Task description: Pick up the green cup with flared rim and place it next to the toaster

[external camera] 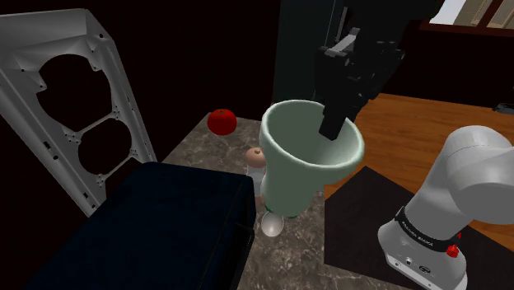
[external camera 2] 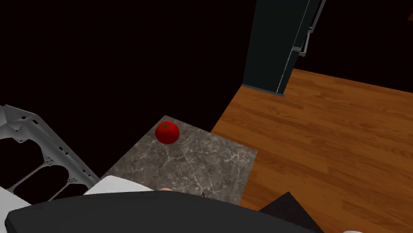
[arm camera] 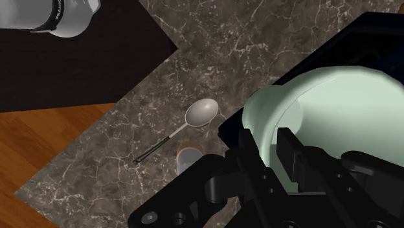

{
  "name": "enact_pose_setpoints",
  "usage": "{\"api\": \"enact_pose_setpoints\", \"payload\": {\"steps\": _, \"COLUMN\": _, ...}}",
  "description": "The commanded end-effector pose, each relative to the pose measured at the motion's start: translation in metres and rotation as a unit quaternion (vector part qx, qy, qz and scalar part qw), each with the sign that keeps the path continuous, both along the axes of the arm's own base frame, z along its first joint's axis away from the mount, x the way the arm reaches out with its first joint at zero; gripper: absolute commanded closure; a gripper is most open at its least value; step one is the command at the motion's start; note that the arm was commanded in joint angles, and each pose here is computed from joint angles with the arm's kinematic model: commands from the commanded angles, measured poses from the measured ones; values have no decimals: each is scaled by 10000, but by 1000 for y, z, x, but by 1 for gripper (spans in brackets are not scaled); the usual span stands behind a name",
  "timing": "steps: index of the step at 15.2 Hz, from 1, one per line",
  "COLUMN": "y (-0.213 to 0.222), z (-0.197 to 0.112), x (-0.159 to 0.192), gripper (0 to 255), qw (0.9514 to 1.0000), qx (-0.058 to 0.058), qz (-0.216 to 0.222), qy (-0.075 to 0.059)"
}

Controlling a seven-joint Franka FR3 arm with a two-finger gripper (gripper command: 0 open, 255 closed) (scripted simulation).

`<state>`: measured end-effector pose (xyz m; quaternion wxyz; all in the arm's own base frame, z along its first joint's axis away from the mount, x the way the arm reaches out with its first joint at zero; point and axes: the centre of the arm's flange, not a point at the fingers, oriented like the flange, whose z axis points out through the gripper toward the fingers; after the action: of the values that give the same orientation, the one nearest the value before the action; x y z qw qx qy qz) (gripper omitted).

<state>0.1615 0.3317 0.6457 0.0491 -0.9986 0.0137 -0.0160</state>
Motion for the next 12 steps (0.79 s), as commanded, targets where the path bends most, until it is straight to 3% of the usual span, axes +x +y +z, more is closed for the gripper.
{"api": "enact_pose_setpoints", "payload": {"steps": 1, "y": 0, "z": -10, "x": 1, "gripper": 255, "qw": 10000, "qx": 4, "qz": -1, "qy": -3}}
{"api": "enact_pose_setpoints", "payload": {"steps": 12, "y": 0, "z": -68, "x": 1, "gripper": 255, "qw": 10000, "qx": 4, "qz": -1, "qy": -3}}
